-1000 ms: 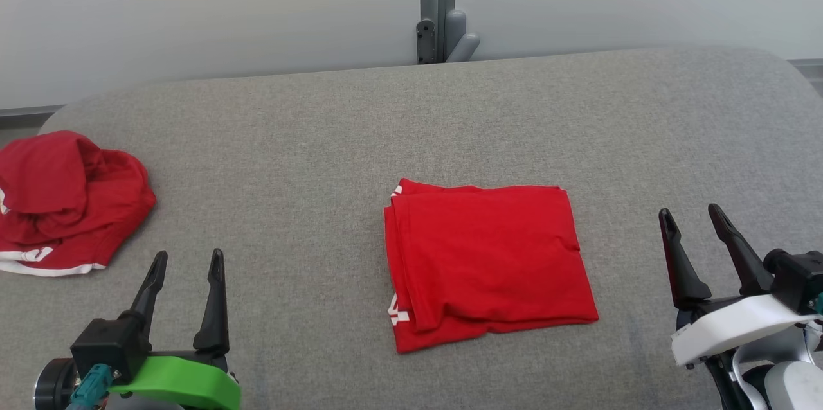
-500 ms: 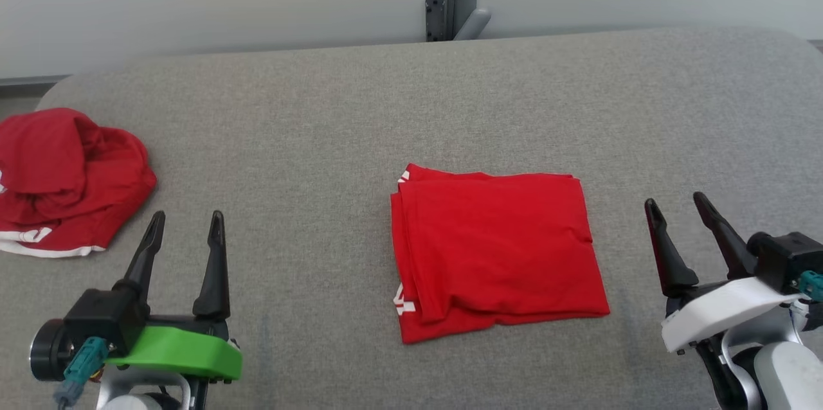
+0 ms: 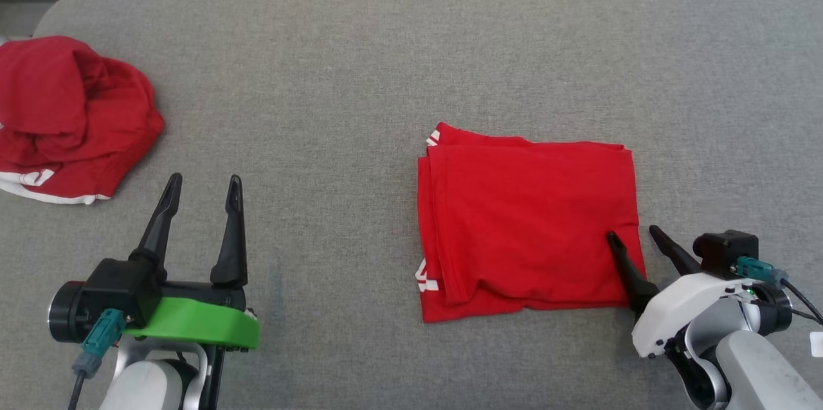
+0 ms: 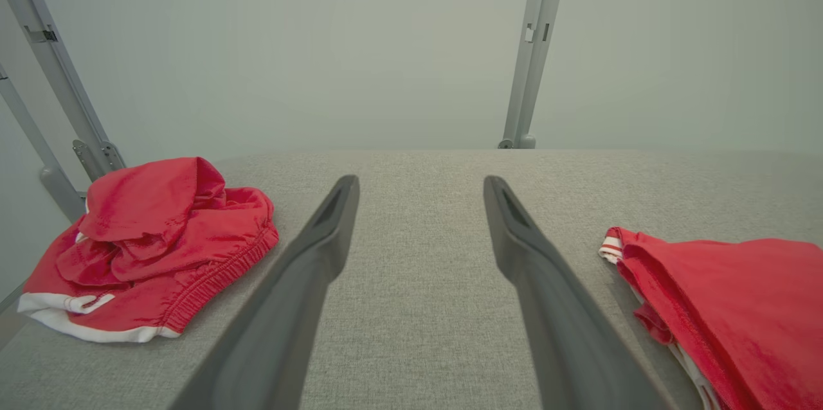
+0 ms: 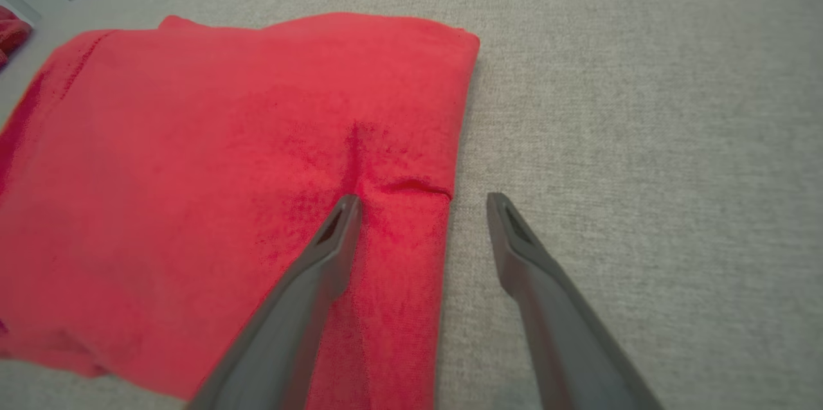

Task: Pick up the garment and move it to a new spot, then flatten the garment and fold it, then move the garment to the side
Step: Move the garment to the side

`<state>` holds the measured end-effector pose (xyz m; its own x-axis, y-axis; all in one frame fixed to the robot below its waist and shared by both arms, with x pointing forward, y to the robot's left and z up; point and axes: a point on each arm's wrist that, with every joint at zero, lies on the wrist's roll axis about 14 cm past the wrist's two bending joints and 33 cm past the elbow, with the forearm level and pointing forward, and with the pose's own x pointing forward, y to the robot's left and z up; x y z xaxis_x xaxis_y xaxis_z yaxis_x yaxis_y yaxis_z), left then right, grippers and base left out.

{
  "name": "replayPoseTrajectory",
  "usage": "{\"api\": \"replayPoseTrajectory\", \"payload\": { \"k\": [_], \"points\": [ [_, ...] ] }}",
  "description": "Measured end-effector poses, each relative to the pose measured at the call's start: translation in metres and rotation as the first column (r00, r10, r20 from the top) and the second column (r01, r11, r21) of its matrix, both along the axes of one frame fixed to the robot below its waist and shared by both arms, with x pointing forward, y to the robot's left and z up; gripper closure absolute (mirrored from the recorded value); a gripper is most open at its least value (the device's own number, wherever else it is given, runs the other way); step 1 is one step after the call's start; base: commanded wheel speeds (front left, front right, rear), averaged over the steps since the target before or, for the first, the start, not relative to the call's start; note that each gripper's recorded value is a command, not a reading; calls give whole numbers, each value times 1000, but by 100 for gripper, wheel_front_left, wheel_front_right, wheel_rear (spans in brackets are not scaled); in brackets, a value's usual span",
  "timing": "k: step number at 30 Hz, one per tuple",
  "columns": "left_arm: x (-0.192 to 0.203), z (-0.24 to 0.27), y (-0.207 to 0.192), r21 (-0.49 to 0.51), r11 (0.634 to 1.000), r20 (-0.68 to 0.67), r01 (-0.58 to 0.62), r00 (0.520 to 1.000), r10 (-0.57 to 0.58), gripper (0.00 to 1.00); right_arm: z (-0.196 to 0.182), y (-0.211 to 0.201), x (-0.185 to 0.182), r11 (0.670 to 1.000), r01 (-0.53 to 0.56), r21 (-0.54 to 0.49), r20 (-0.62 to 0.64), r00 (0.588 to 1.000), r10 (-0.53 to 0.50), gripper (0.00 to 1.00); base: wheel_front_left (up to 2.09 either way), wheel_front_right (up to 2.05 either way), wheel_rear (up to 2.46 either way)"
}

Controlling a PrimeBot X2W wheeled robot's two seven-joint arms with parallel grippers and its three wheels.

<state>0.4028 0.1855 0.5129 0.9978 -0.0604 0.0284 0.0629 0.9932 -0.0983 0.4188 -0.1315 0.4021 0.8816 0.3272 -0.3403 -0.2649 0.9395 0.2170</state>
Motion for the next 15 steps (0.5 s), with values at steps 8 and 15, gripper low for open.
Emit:
{"api": "replayPoseTrajectory", "payload": {
  "k": [8,15],
  "points": [
    [4,-12,8,3,1000,-22,-22,1000,22,0,-23,17,8,998,-63,14,-81,995,64,5,0,0,0],
    [5,-11,1,-2,1000,-11,1,1000,-1,0,-20,16,6,994,-109,-1,-85,990,109,100,0,0,0]
  ]
}}
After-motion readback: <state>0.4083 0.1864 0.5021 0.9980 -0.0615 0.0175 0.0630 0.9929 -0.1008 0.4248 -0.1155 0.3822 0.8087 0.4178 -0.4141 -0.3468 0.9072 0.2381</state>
